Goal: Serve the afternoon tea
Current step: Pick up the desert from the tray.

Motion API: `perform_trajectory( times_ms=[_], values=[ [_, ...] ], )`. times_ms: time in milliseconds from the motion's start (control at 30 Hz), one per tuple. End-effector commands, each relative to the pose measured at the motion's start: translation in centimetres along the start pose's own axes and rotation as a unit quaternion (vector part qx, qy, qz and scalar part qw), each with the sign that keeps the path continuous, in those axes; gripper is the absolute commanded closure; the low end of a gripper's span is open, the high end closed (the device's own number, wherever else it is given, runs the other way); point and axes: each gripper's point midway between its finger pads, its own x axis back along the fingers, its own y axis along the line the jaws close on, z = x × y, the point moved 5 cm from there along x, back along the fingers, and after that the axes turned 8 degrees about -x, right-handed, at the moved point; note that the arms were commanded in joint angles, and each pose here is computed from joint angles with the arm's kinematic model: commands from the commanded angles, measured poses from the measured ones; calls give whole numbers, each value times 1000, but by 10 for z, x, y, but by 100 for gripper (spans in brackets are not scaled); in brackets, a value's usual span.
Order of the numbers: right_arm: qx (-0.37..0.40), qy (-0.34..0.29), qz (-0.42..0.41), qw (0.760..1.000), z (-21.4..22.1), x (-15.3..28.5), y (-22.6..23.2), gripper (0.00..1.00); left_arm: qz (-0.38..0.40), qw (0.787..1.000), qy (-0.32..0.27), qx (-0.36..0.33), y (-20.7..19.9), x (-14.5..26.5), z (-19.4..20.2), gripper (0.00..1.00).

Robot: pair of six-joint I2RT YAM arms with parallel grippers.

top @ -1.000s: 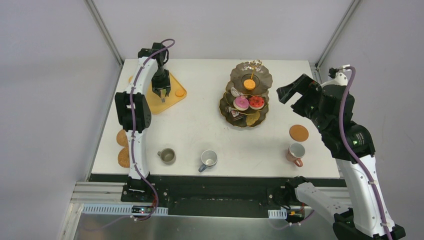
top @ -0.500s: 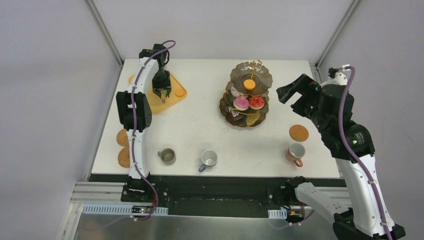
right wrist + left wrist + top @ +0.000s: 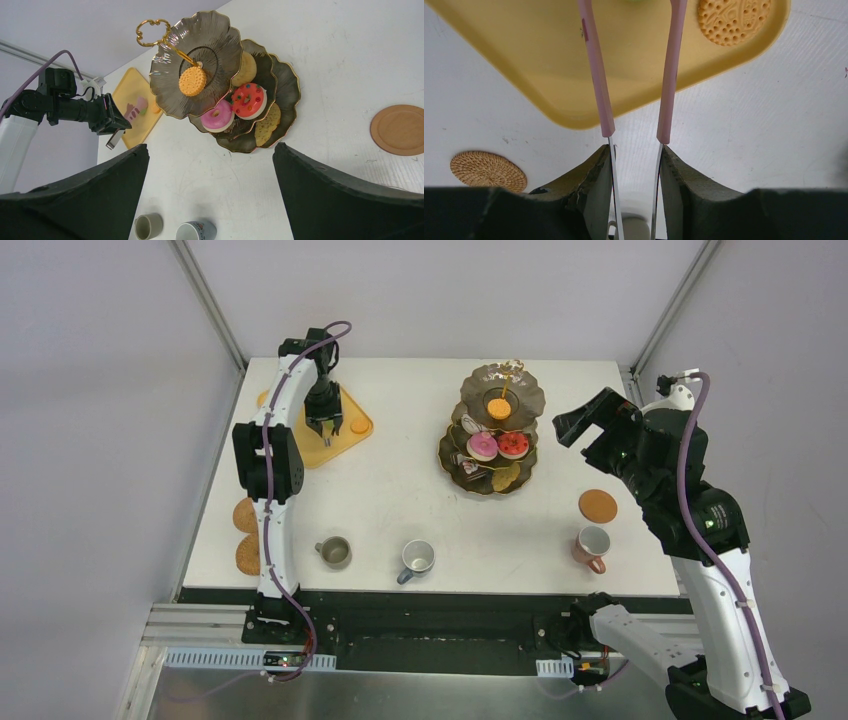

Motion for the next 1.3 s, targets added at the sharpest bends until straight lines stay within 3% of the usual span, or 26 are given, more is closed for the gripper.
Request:
perform_trajectory(
  times_ms=[0,633,967,1267],
  values=[
    [-3,-10,-4,1000,-5,3,2,1,2,1000,21,-10,-4,1,8,62],
    [-5,-12,-4,1000,-5,4,1,1,1,1000,30,-9,-3,-8,12,64],
    [-4,-12,-4,1000,-5,3,2,1,2,1000,18,-11,-3,3,6,81],
    [-5,-11,-5,1000,-5,4,2,1,-7,1000,-6,-8,5,26,1,85]
  ],
)
